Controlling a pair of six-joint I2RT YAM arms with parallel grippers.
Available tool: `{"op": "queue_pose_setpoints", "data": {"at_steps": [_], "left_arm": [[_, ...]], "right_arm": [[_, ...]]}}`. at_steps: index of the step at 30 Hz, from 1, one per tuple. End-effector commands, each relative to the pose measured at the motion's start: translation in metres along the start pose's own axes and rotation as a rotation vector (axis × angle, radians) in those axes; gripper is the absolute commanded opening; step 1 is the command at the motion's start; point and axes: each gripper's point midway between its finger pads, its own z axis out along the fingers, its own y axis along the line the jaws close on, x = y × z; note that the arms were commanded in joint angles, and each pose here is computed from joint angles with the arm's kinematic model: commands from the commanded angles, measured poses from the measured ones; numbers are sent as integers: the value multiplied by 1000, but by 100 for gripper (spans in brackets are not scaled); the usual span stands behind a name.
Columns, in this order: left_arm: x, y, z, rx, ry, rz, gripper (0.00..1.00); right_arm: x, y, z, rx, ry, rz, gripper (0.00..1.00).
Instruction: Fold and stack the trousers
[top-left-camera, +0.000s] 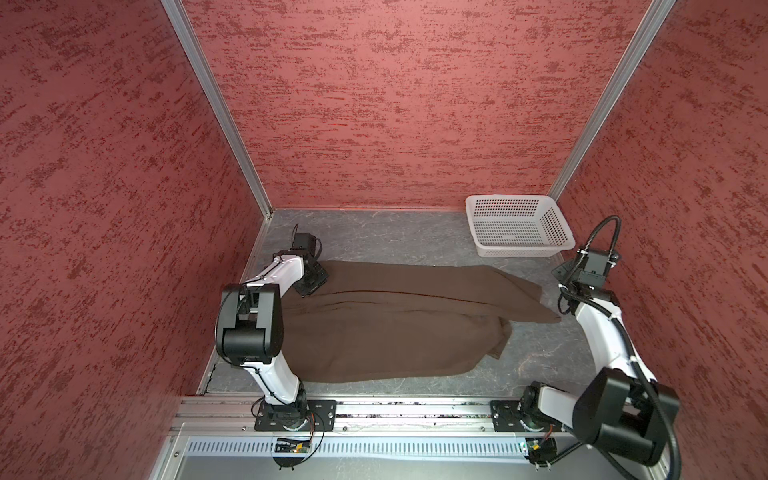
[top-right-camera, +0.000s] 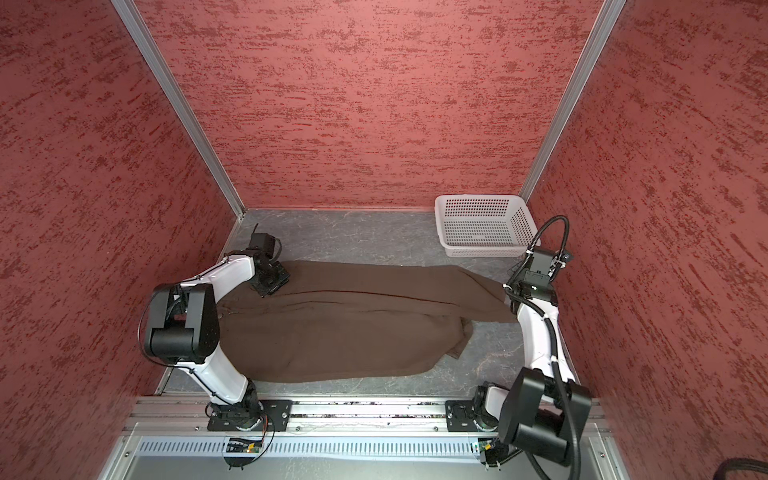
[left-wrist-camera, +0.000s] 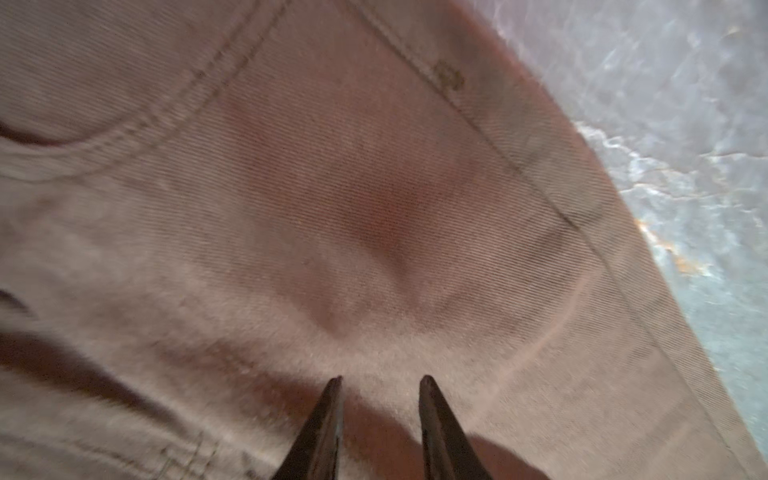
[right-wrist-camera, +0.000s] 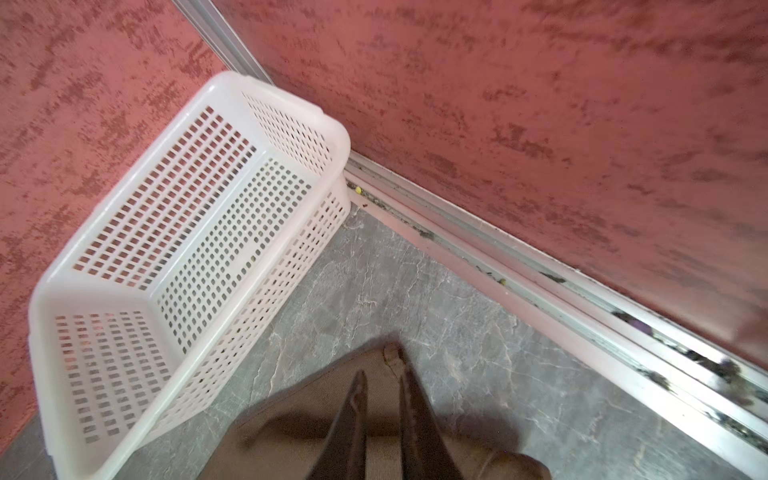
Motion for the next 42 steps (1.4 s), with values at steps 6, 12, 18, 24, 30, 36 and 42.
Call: {"op": "queue_pose_setpoints", "data": {"at_steps": [6, 12, 18, 24, 30, 36, 42], "left_arm": [[-7, -12, 2, 21, -11, 29, 34], [1, -9, 16, 11, 24, 17, 34], [-4, -9, 15, 1, 4, 17, 34], [-9, -4, 13, -5, -4, 8, 34], [-7, 1, 15, -19, 2, 14, 34], [-10, 2, 9, -23, -16, 10, 34], [-18, -1, -8, 12, -77, -3, 35]], "right_arm": [[92, -6, 66, -28, 309, 11, 16], [111, -8, 90, -13, 380, 1, 16], [119, -8, 107, -10, 396, 13, 15], [110, -5, 120, 17, 389, 26, 31], [102, 0, 140, -49, 395, 151, 35], [93, 7, 153, -58, 391, 194, 35], [77, 9, 167, -88, 352, 275, 31]]}}
